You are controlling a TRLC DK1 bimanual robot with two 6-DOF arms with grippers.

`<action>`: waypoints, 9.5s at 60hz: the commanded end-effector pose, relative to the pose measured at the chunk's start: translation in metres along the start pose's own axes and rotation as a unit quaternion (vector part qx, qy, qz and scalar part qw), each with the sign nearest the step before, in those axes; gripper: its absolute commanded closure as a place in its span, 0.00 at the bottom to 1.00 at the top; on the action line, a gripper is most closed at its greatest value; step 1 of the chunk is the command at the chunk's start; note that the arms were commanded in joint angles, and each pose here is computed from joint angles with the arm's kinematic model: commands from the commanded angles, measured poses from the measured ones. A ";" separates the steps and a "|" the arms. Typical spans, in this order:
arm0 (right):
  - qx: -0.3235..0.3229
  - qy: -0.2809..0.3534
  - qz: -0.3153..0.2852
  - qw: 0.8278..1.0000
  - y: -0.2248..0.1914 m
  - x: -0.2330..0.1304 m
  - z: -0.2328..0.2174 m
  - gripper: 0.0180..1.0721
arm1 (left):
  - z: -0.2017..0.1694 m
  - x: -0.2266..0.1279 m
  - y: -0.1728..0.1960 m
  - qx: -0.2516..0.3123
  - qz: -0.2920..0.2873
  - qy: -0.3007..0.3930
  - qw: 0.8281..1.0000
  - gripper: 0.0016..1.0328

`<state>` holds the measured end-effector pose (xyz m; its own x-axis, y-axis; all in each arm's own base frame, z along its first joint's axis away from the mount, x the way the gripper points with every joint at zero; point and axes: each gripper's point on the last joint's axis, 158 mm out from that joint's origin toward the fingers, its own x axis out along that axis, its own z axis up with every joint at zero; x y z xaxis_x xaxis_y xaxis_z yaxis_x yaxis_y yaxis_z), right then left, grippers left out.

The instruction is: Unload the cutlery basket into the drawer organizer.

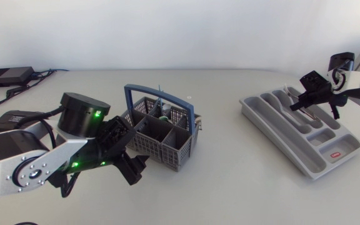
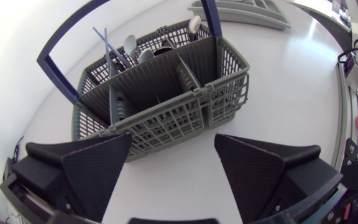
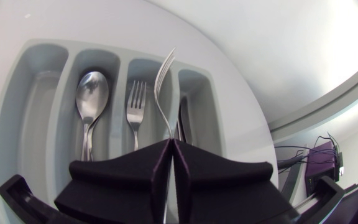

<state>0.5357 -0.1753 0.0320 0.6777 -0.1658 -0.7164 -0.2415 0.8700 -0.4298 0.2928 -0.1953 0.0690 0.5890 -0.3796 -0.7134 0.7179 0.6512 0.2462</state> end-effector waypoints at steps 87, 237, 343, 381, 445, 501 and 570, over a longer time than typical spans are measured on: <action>-0.072 -0.028 0.193 0.978 0.181 -0.102 0.009 0.87 | -0.010 -0.002 -0.010 0.002 -0.007 0.007 1.000 0.10; -0.052 0.114 0.139 0.982 0.201 -0.126 -0.103 0.87 | -0.009 -0.014 -0.011 0.004 -0.002 -0.009 1.000 0.09; -0.049 -0.089 0.291 0.951 0.315 -0.154 0.108 0.88 | -0.057 0.020 0.123 -0.139 0.052 0.025 0.989 0.96; -0.084 -0.063 0.418 0.903 0.391 -0.184 0.099 0.89 | -0.030 0.075 0.135 -0.160 -0.008 0.004 0.987 0.96; -0.049 -0.062 0.364 0.928 0.327 -0.221 0.045 0.88 | 0.005 0.001 0.135 -0.088 0.002 -0.018 0.996 0.89; 0.026 -0.035 0.454 0.890 0.370 -0.121 0.164 0.88 | -0.040 -0.037 -0.092 0.095 -0.215 0.027 0.972 0.91; 0.009 0.001 0.509 0.861 0.362 -0.206 0.050 0.88 | -0.011 0.054 0.034 0.030 -0.081 -0.010 0.996 0.91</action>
<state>0.3613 0.1950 0.0514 0.1390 0.6659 -0.7330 -0.6790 0.6029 0.4189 0.3269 -0.1684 0.0188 0.4505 -0.4519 -0.7699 0.8118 0.5663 0.1425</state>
